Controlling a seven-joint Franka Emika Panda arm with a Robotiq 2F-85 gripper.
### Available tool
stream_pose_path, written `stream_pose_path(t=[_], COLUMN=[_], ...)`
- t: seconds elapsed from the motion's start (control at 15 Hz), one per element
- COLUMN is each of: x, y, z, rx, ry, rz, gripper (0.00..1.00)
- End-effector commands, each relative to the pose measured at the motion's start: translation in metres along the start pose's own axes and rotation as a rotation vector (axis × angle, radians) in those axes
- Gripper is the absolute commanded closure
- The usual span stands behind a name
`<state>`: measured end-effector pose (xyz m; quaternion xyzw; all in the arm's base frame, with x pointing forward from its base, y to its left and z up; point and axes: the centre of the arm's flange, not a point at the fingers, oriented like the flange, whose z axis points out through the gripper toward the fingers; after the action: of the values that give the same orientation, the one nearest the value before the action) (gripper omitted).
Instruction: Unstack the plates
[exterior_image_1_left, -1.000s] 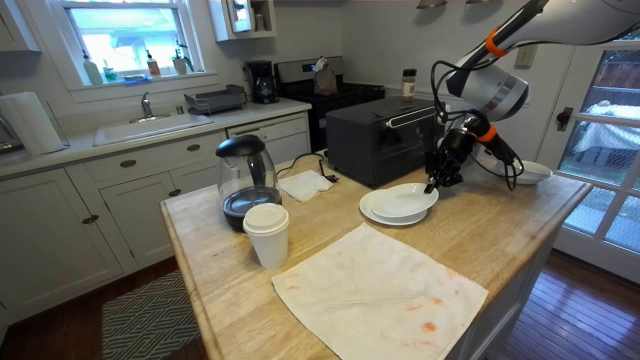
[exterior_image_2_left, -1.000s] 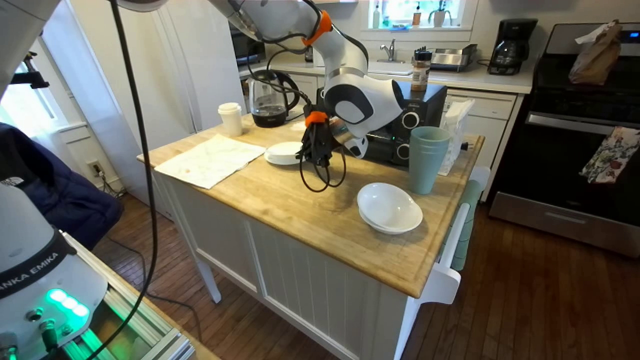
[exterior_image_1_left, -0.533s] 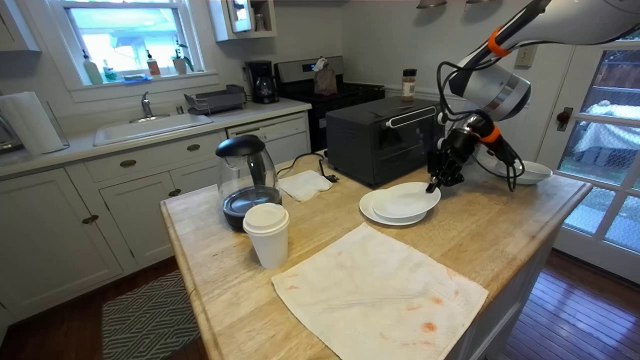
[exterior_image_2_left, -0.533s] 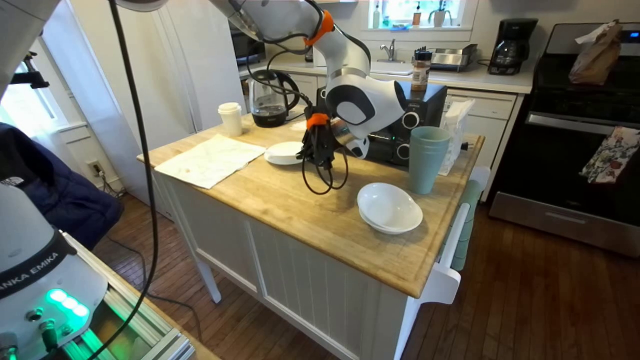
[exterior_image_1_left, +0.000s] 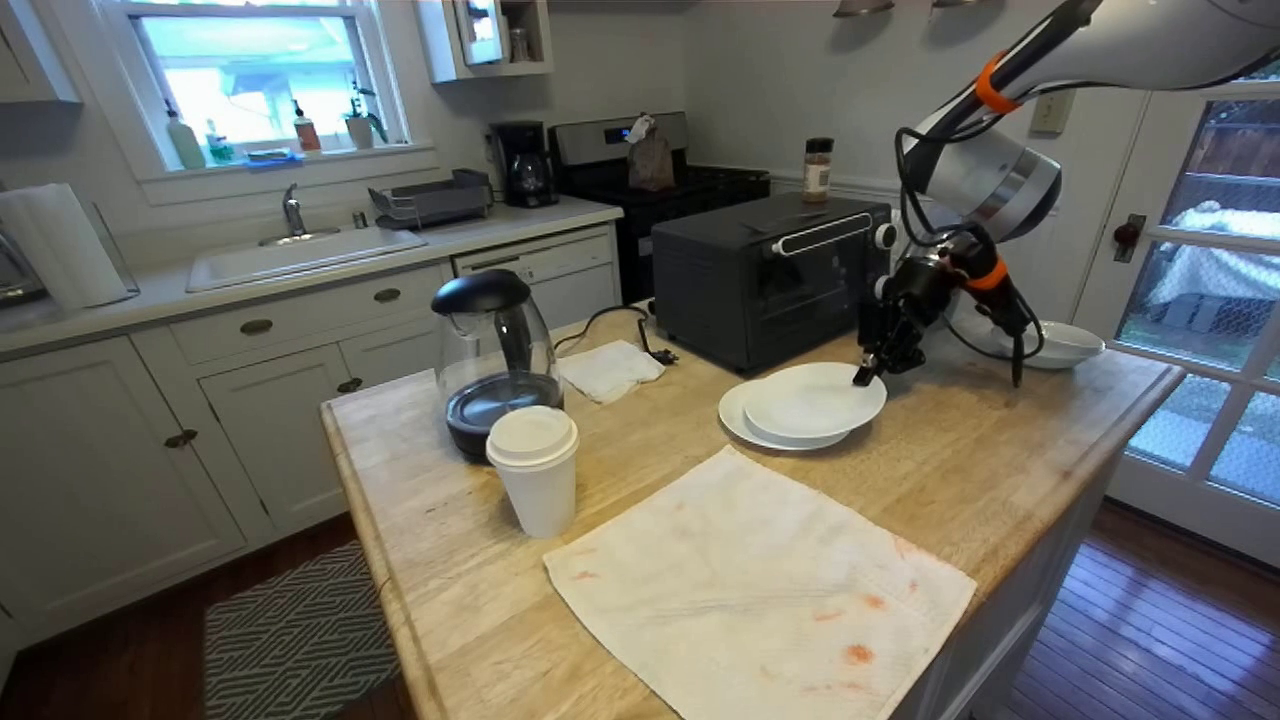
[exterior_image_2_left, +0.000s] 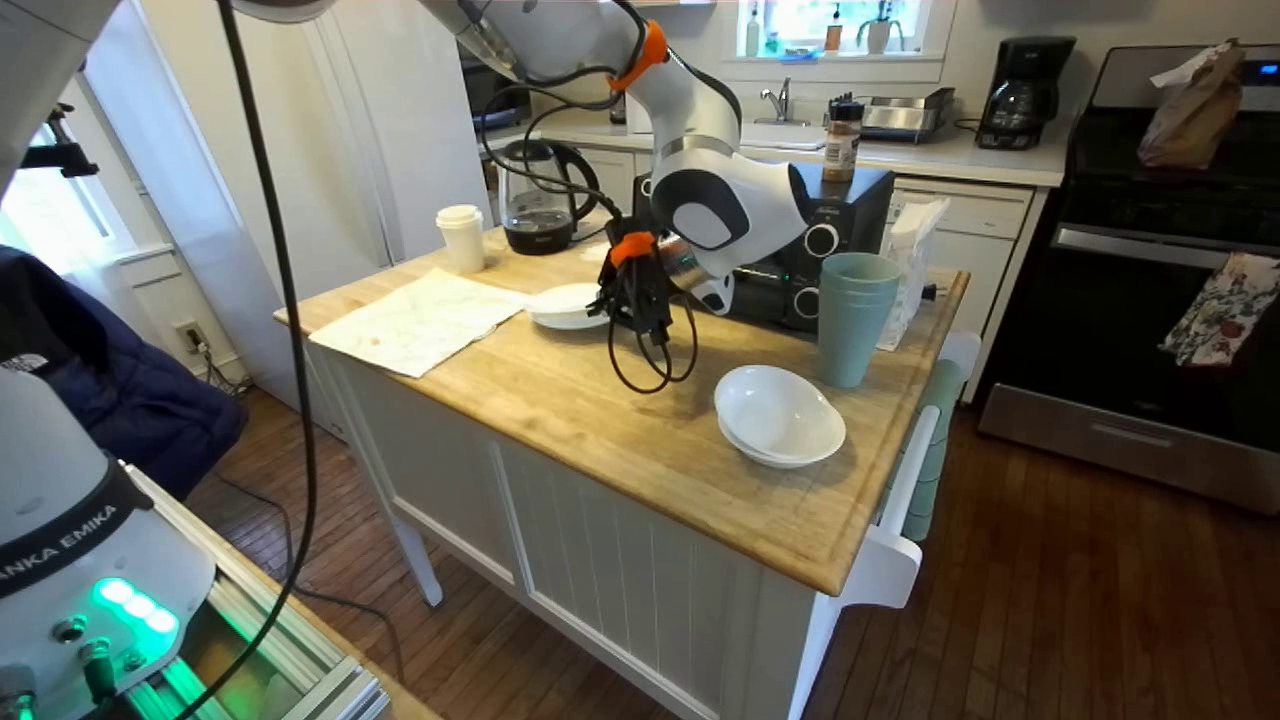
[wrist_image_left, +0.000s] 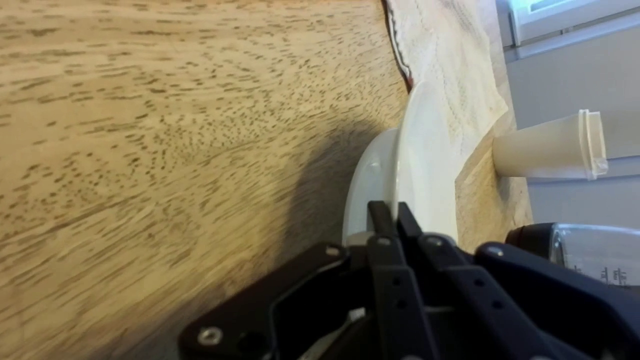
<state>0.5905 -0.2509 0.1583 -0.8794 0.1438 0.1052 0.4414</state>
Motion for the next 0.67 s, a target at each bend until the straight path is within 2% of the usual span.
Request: stream_pose_path(t=[0.0, 0.2, 0.6], x=[-0.008, -0.012, -0.024], y=[-0.005, -0.002, 0.003], z=[-0.006, -0.007, -0.012], rx=[0.037, 0.019, -0.079], ry=[-0.045, -0.081, -0.138], rz=[-0.061, -0.081, -0.112], gripper=[0.99, 0.99, 0.99])
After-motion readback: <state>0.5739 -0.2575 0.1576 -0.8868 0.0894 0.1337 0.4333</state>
